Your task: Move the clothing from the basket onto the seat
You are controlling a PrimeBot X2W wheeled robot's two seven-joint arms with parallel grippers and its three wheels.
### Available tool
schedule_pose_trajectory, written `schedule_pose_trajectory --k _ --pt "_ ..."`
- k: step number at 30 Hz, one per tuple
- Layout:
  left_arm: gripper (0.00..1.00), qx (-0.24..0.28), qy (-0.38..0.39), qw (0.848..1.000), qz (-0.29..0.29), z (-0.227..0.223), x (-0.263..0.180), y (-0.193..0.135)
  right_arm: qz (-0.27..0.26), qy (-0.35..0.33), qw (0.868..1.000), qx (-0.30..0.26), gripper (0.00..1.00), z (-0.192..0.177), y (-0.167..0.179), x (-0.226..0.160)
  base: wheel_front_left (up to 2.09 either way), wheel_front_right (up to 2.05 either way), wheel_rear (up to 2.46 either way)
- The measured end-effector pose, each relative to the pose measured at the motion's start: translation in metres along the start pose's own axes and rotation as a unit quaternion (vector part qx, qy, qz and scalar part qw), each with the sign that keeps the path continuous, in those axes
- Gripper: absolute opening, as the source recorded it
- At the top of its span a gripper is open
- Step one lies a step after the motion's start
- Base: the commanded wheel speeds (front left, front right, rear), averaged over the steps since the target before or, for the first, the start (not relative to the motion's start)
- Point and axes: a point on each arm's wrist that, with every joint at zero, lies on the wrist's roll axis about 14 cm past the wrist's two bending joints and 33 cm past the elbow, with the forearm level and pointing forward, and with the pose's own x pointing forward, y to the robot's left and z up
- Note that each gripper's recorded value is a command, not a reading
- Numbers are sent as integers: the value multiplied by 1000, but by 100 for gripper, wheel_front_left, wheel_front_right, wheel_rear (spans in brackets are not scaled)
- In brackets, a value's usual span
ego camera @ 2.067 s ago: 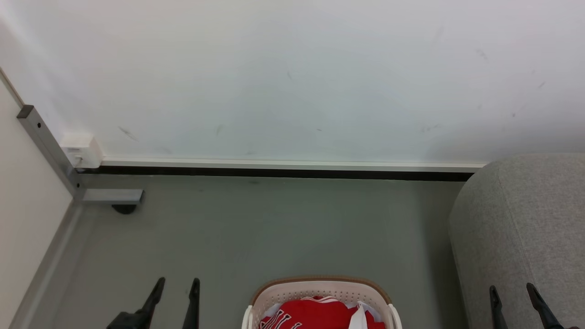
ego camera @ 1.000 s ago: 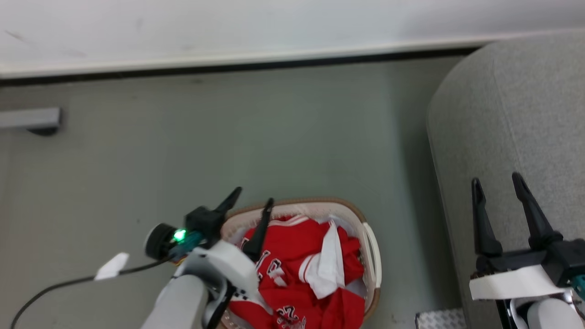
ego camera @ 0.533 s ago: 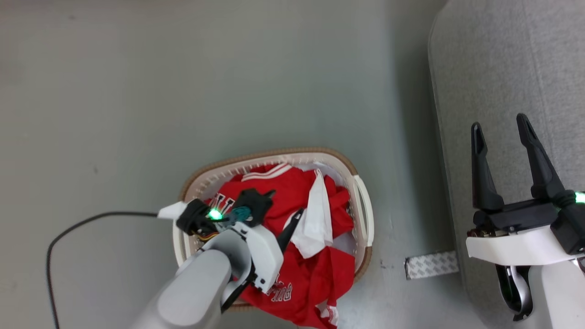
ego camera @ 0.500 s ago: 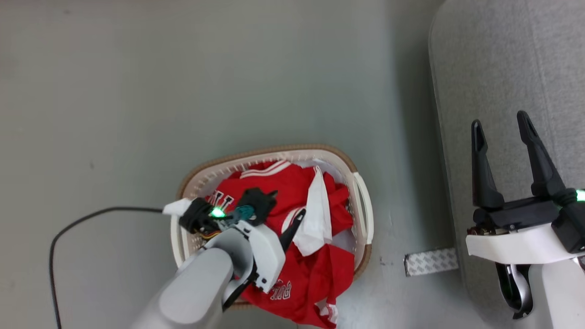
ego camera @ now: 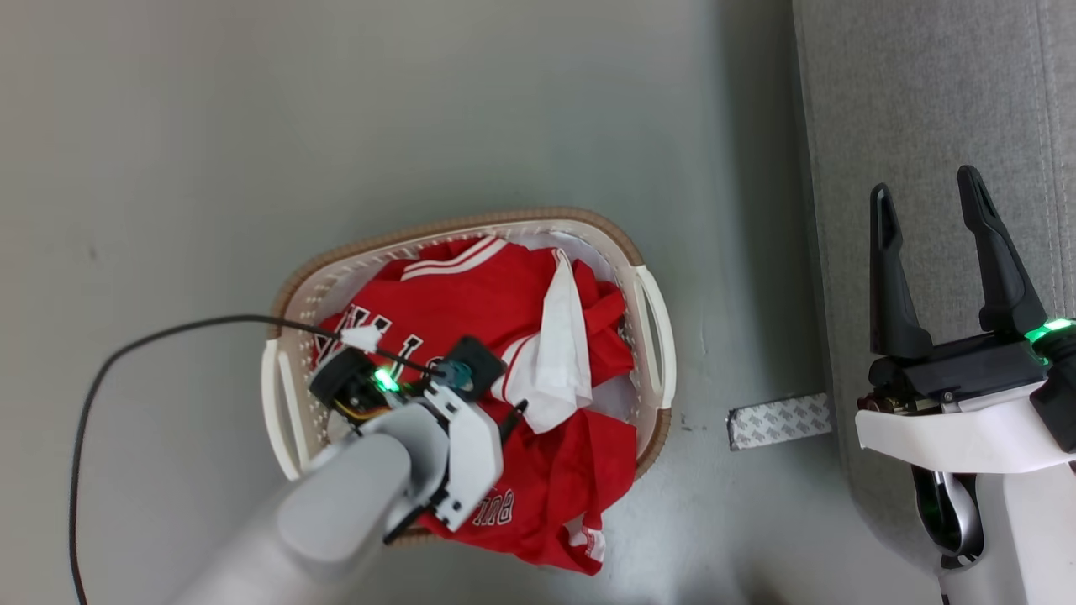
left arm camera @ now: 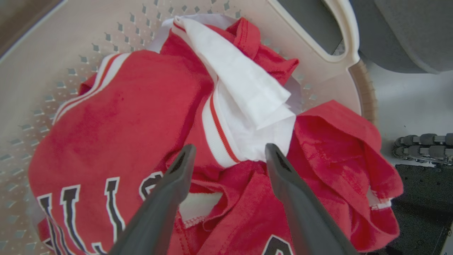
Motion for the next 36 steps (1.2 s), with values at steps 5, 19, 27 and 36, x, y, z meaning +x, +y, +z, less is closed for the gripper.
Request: schedule_pose_trajectory --k 5,19,27,36 --pt "100 3 6 1000 7 -6 8 18 -4 5 1000 0 100 -7 -3 2 0 0 0" --pt "100 -12 40 999 -2 -37 35 29 -10 38 999 2 100 -41 -9 4 0 0 0" --pt "100 -22 52 998 -25 -48 41 13 -8 44 999 4 100 -49 -8 6 0 0 0" --pt "0 -18 40 999 -28 -47 44 12 -7 46 999 5 100 -52 -7 7 0 0 0"
